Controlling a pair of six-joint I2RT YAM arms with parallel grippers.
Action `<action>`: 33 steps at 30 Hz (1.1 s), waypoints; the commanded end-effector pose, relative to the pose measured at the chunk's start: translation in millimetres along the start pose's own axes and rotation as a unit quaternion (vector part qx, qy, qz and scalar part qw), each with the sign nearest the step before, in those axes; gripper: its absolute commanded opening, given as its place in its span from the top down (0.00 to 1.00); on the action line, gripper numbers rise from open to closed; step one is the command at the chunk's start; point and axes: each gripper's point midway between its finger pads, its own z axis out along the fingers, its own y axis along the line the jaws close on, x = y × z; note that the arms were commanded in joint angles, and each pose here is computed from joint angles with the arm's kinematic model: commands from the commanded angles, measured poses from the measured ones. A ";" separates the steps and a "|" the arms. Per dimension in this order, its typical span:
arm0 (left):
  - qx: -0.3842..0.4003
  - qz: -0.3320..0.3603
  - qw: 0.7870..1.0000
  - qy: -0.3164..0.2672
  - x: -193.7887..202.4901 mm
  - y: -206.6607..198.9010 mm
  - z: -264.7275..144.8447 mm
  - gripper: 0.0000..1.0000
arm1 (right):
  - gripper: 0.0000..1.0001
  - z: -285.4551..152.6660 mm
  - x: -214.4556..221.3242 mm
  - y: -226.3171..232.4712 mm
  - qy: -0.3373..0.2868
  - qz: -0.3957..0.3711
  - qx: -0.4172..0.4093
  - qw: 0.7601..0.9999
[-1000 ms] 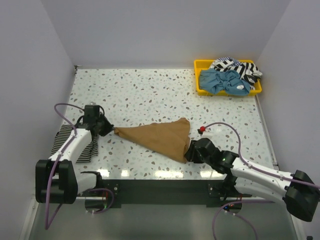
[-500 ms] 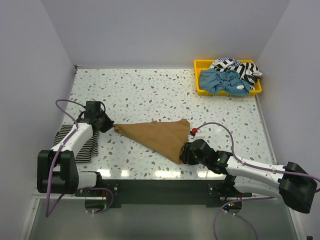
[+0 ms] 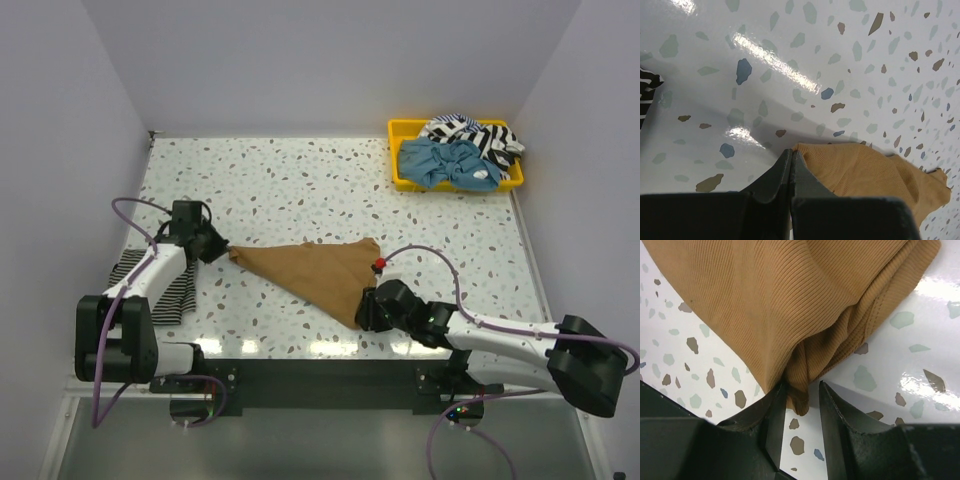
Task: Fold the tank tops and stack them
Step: Flatten the tank top out
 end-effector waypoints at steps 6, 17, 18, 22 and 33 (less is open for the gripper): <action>0.020 -0.007 0.999 -0.034 -24.2 -16.1 -2.5 1.00 | 0.69 2.0 3.1 10.8 0.001 0.005 -0.024 1.000; 0.041 0.016 0.998 -0.043 -31.6 -27.4 -22.3 1.00 | 1.00 -38.0 -12.2 19.9 0.005 0.062 -0.022 0.998; 0.042 0.023 0.998 -0.048 -34.5 -29.2 -27.4 1.00 | 1.00 -48.0 -20.4 24.5 -0.003 0.067 -0.029 0.997; 0.074 0.034 0.992 -0.101 -69.4 -47.2 -77.7 1.00 | 1.00 -124.5 -97.1 56.5 -0.100 0.097 -0.068 0.988; 0.284 0.005 0.932 -0.224 -151.7 -161.4 -260.3 1.00 | 1.00 -267.6 -284.2 94.2 -0.328 0.079 0.006 0.941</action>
